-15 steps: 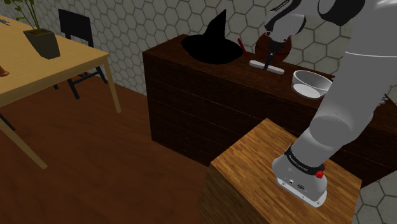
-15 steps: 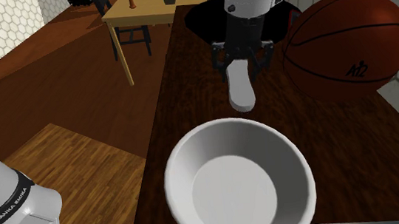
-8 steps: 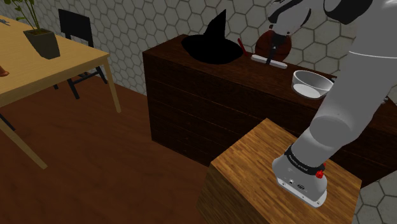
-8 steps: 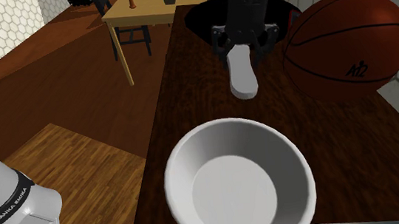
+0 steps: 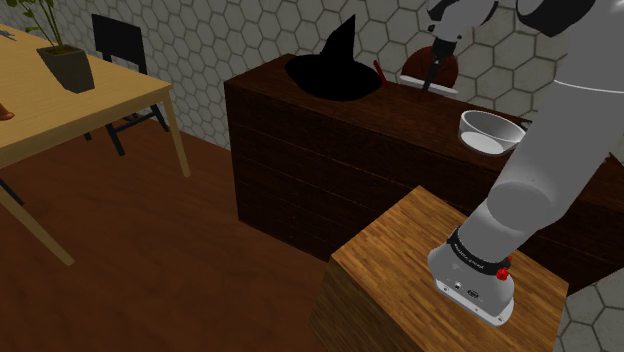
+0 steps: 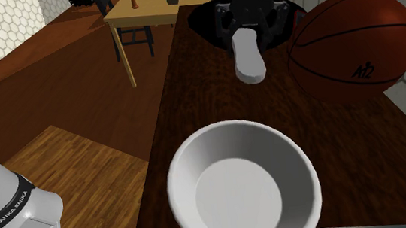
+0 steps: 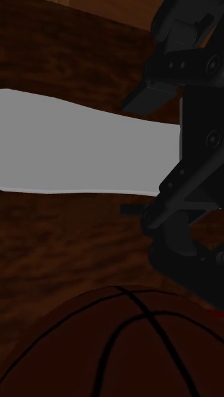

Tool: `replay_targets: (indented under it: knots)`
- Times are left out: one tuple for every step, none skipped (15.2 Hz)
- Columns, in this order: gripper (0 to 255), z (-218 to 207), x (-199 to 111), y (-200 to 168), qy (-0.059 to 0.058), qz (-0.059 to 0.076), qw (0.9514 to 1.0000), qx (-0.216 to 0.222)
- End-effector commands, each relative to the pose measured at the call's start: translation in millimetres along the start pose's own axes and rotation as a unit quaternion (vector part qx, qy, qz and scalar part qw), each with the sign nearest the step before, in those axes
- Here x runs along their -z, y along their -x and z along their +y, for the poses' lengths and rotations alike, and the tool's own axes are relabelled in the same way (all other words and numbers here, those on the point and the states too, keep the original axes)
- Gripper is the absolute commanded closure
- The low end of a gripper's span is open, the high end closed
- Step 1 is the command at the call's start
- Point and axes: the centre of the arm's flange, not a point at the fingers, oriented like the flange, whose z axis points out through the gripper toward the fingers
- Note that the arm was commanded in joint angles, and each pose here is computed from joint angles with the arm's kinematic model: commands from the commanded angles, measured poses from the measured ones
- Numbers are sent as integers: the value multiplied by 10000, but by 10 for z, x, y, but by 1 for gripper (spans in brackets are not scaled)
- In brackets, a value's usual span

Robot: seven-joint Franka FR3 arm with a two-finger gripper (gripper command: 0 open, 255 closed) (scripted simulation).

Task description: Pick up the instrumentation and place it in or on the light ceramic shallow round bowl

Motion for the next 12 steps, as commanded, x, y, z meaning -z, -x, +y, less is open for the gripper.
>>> replay_targets:
  knots:
    - [255, -11, 109, 11, 0, 0, 10000, -1]
    - [255, -12, 162, 10, 0, 0, 10000, -1]
    - [255, -13, 215, 10, 0, 0, 10000, -1]
    - [255, -14, 268, 9, 0, 0, 10000, -1]
    - [255, -14, 281, 9, 0, 0, 10000, -1]
    - [255, -32, 284, 140, 0, 0, 10000, -1]
    - [255, -50, 288, 270, 0, 0, 10000, -1]
    - [255, -69, 292, 401, 0, 0, 10000, -1]
    - [255, -87, 296, 532, 0, 0, 10000, -1]
    - [255, -105, 299, 662, 0, 0, 10000, -1]
    - [255, -123, 303, 793, 0, 0, 10000, -1]
    - [255, -141, 307, 924, 0, 0, 10000, -1]
